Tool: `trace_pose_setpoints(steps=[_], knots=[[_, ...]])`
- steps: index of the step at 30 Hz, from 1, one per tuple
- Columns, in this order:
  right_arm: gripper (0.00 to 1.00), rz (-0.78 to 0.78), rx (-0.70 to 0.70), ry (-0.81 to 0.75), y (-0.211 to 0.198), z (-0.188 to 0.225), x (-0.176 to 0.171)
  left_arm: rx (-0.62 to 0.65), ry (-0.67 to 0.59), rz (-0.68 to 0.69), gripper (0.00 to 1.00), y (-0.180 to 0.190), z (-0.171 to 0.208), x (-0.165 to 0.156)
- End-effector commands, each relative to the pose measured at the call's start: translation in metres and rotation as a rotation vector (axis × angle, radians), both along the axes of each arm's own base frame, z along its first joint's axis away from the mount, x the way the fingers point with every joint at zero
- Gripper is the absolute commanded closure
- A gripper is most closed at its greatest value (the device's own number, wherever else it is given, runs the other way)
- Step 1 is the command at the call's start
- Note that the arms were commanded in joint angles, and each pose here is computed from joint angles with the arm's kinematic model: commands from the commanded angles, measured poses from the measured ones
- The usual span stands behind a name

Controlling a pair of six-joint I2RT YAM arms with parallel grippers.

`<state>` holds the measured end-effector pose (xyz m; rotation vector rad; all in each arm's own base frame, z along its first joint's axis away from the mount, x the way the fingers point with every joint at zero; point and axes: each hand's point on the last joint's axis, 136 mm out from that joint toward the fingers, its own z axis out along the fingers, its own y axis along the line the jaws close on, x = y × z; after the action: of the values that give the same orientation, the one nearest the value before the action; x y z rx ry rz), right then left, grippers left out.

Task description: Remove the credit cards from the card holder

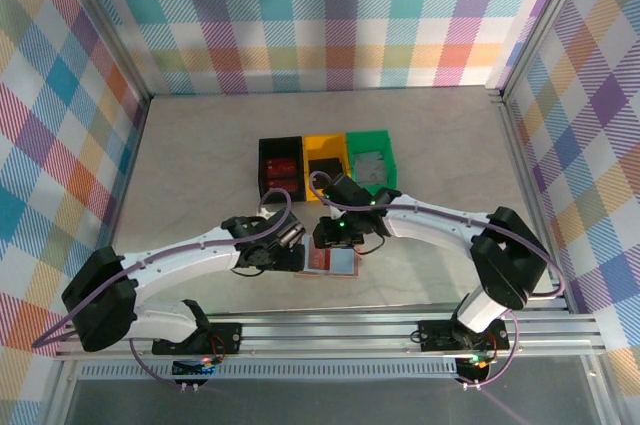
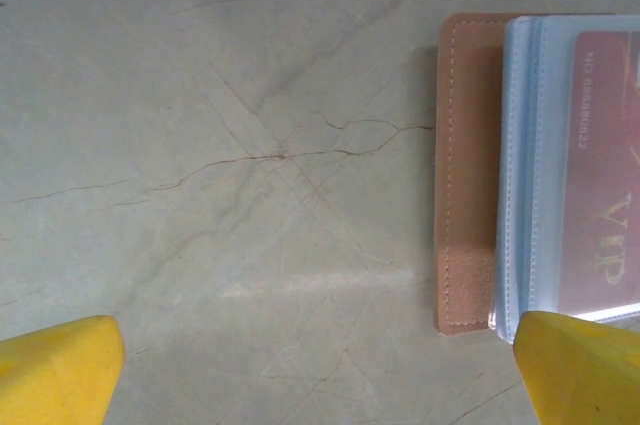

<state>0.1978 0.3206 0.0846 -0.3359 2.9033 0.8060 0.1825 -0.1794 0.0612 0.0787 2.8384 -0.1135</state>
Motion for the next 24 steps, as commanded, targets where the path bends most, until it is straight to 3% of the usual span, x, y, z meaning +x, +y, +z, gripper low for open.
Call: trace_pose_setpoints(steps=[1,24], knots=[[0.71,-0.003,-0.008,0.004,-0.010,-0.009,-0.004,-0.036,0.015,0.004,0.00,-0.011,0.001,0.004],[0.75,-0.031,0.038,0.036,-0.005,-0.042,0.000,-0.006,0.095,0.044,0.00,-0.014,-0.032,-0.001]])
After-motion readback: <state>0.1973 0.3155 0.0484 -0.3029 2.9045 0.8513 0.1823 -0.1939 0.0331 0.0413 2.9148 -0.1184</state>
